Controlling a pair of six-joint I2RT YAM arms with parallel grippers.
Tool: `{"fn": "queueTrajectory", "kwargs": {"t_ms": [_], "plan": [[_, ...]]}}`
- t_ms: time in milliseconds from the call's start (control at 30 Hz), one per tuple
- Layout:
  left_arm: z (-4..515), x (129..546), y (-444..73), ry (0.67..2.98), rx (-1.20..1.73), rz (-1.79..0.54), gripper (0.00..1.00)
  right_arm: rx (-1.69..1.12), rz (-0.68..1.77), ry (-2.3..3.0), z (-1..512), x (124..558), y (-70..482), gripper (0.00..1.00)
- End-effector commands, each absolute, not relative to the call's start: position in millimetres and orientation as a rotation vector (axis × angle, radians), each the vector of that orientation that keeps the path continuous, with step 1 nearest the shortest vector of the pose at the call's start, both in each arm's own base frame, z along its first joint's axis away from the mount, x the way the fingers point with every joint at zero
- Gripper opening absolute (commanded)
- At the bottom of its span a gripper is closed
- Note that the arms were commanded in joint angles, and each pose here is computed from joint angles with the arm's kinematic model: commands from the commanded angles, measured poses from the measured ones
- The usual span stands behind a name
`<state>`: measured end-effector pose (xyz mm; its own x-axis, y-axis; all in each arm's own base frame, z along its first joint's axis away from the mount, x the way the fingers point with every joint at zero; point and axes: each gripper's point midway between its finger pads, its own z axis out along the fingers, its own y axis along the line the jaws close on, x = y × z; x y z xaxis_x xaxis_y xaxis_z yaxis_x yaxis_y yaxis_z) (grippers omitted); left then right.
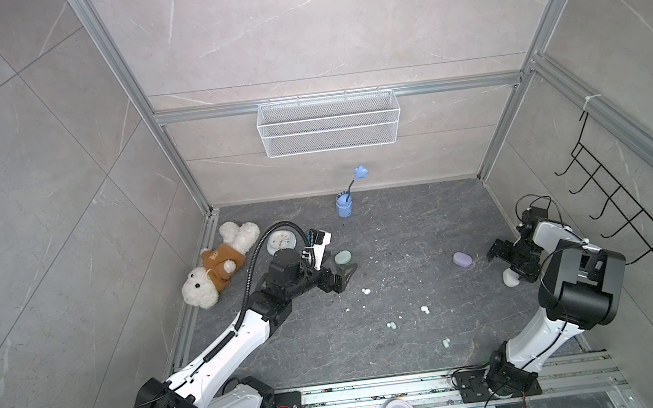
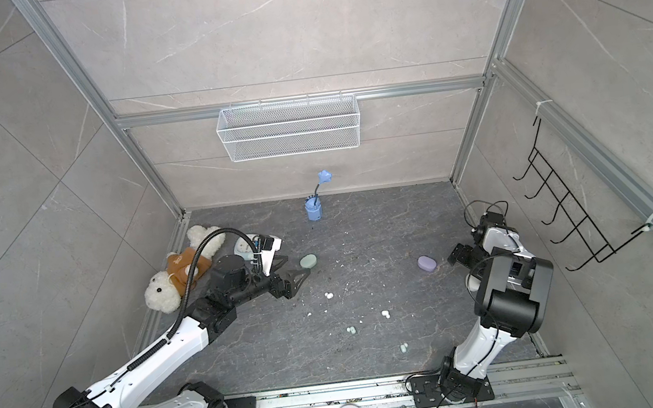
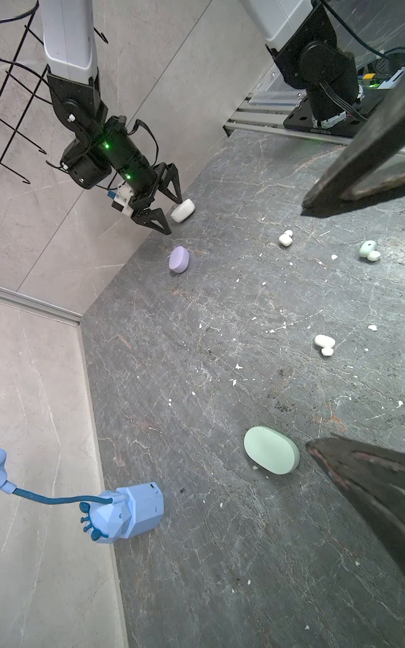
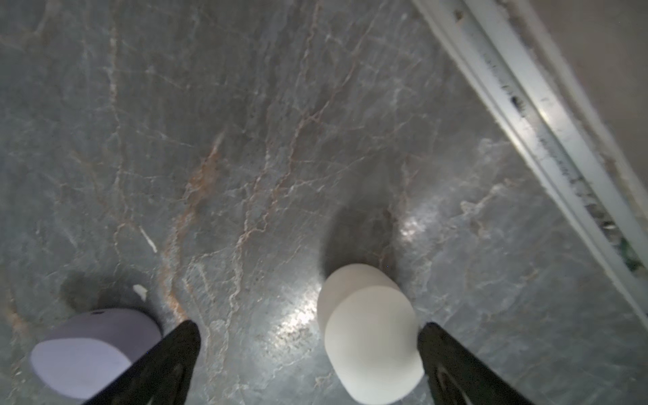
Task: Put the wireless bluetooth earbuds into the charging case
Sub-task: 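Move the right gripper over the white earbud case and descend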
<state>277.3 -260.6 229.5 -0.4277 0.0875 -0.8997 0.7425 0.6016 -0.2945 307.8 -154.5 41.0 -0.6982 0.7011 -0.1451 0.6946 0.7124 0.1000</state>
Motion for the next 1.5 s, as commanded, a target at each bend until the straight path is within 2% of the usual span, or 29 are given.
{"fn": "queueTrajectory", "kwargs": {"t_ms": [0,367,600,733,1000,1467], "plan": [[233.4,279.8,-260.6,1.876,0.644,-0.885,1.0,1.076,0.187,2.768,32.7,315.7,-140.2,0.99],[226.8,283.4,-261.6,1.89,0.621,-0.894,1.0,0.974,0.317,2.764,37.9,331.5,-117.7,0.98],[224.4,284.8,-263.7,1.898,0.621,-0.902,1.0,1.041,0.046,2.798,37.4,319.8,-141.0,0.93],[223.1,284.6,-265.2,1.901,0.625,-0.91,1.0,1.077,-0.049,2.809,40.1,304.4,-146.4,0.86],[222.9,284.5,-266.3,1.902,0.621,-0.923,1.0,1.052,-0.035,2.843,34.4,290.3,-135.5,0.82],[223.3,284.1,-265.6,1.902,0.621,-0.92,1.0,1.105,-0.185,2.937,27.1,259.5,-138.6,0.75]]}}
